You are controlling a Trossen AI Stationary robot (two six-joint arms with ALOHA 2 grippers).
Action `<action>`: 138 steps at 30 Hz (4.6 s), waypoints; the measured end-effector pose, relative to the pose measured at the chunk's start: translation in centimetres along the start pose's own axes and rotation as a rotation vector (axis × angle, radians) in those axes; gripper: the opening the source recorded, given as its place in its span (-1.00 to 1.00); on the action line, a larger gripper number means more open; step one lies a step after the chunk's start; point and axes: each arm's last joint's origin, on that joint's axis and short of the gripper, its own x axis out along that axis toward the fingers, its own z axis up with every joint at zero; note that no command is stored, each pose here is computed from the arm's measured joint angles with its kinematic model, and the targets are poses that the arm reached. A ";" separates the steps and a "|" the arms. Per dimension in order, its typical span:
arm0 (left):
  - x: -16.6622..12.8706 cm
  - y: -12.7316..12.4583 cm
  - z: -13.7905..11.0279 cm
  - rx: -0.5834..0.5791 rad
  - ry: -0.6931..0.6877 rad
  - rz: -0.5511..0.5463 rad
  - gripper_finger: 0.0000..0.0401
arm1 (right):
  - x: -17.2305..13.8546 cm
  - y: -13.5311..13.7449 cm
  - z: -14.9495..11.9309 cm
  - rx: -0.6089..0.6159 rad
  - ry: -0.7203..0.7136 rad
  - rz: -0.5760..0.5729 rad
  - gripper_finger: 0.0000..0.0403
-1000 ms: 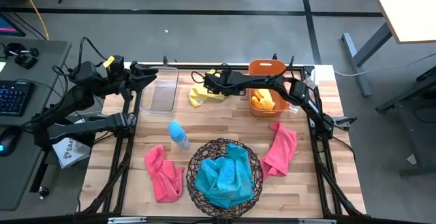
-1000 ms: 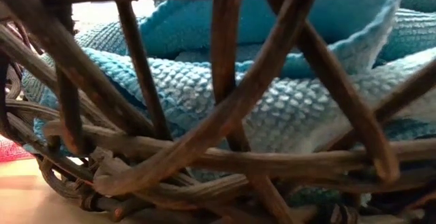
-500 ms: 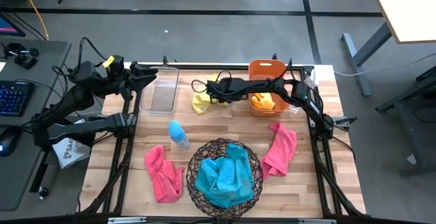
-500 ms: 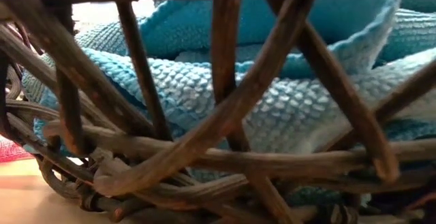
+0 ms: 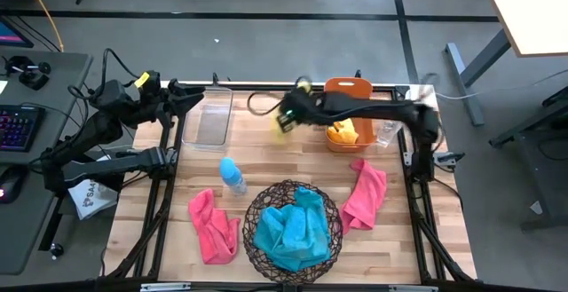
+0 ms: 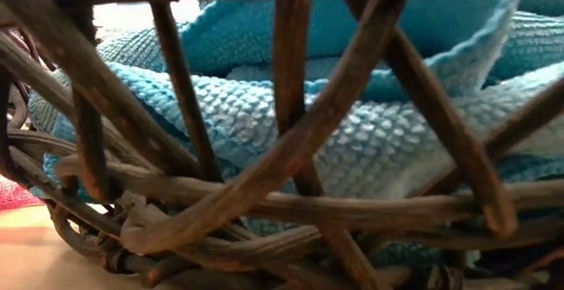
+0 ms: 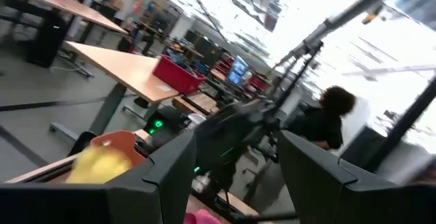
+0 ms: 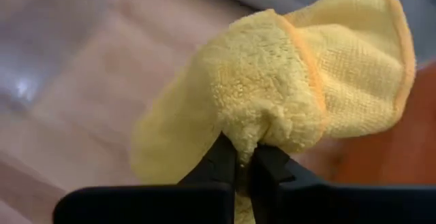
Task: Sort microfiber towel by color & place in baskets
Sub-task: Put the top yellow towel into the orange bin, then put the right pink towel into the transparent bin
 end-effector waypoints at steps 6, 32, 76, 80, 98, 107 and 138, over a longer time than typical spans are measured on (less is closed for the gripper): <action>0.0 0.0 0.4 -0.007 -0.063 0.038 -0.03 | -10.0 -6.7 1.9 0.048 -0.245 -0.200 -0.98; -0.3 -1.1 1.9 0.063 -0.230 -0.069 -0.03 | -6.9 -16.6 -4.6 0.301 -0.204 -0.251 -1.00; 1.2 -1.0 2.1 0.118 -0.255 -0.075 -0.03 | -11.4 -9.9 -13.2 0.103 0.561 0.314 0.51; 1.3 -0.9 2.0 0.135 -0.249 -0.068 -0.03 | -11.0 -9.6 -18.1 0.216 0.653 0.143 0.51; 2.1 -0.6 1.8 0.151 -0.229 -0.053 -0.03 | -4.4 -13.7 -27.4 0.398 0.722 -0.214 0.51; 2.0 -0.7 1.9 0.143 -0.247 -0.064 -0.03 | -4.5 -12.5 -26.6 0.367 0.625 -0.063 -0.31; 0.6 -2.9 4.9 0.329 -0.349 -0.087 -0.03 | -1.1 0.7 3.0 0.282 -0.610 0.795 -1.00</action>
